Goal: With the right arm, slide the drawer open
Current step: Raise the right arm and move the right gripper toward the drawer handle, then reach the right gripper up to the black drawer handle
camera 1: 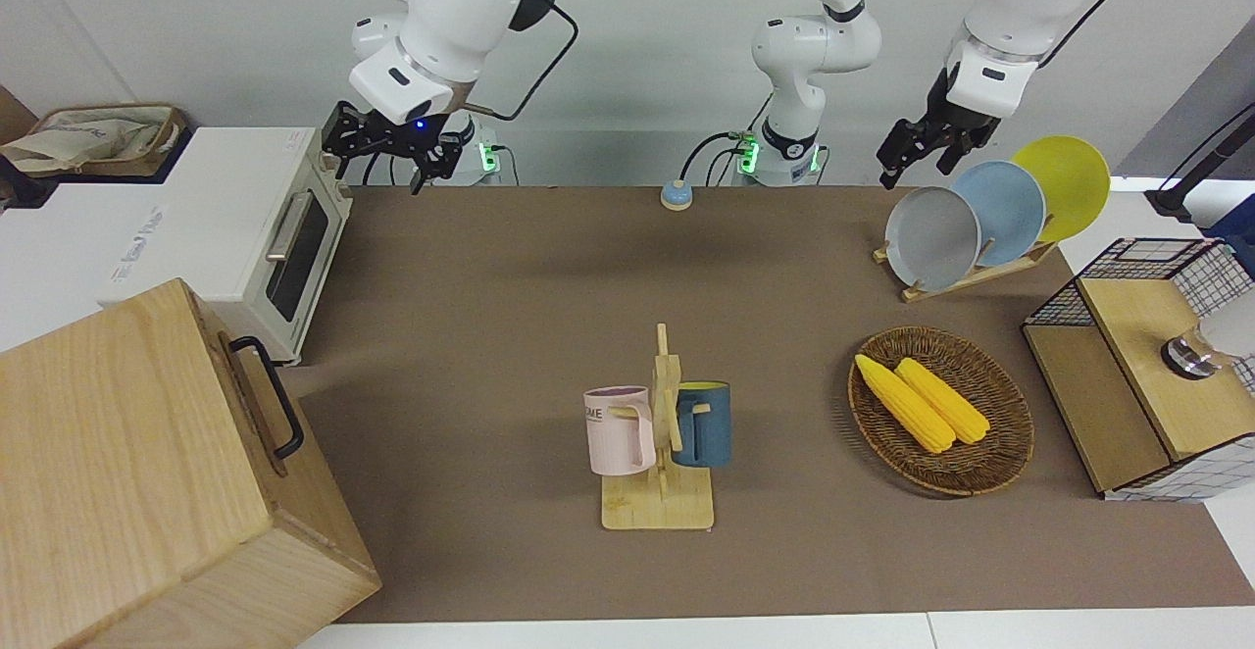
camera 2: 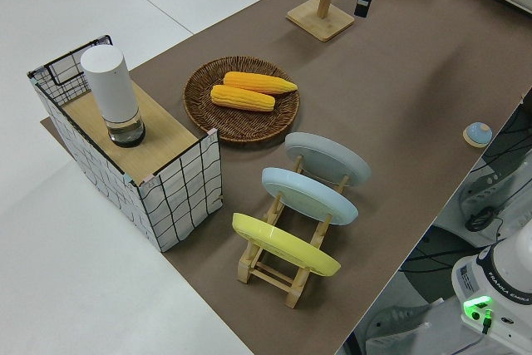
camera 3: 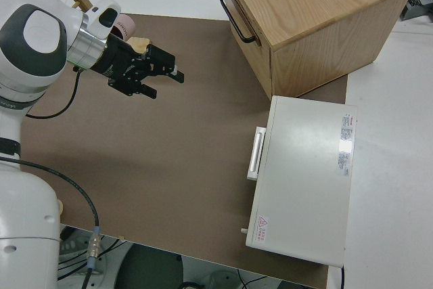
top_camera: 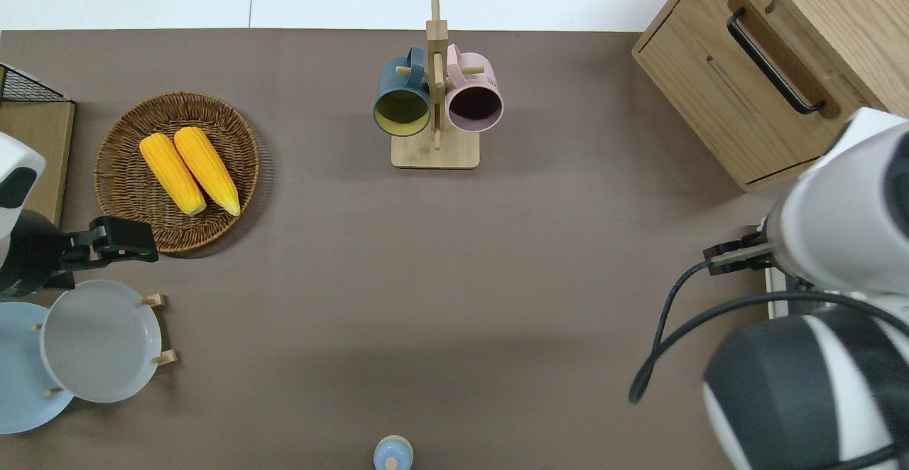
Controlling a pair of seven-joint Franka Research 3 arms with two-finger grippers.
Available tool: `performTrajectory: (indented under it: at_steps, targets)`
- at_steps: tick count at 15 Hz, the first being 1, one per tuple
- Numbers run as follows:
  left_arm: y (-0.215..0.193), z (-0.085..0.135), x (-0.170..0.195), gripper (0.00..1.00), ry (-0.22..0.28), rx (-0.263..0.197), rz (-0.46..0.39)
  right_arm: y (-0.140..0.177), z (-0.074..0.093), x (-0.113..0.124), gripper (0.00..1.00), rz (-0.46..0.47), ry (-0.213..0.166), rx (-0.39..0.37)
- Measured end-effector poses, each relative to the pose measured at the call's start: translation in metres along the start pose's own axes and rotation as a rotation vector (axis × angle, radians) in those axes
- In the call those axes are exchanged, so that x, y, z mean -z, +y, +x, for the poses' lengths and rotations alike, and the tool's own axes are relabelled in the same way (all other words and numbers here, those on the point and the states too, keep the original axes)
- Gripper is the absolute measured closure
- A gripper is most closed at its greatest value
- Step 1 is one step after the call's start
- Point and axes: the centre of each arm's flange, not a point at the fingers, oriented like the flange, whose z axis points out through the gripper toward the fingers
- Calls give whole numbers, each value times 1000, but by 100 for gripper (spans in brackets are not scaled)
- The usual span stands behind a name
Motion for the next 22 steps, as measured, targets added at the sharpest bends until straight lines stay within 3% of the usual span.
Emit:
performTrajectory:
  at_steps: [5,9,15,19,22]
  targets:
    - [0,0,0,0,0,0,0,-45,13,-16,1,-297,-5,96]
    - [0,0,0,0,0,0,0,-72,19,-36,1,-466,-1,165]
    - [0,0,0,0,0,0,0,-93,43,-52,2,-618,82,195]
    - [0,0,0,0,0,0,0,-100,60,-70,3,-670,129,151]
    - [0,0,0,0,0,0,0,-89,70,-81,5,-687,175,73]
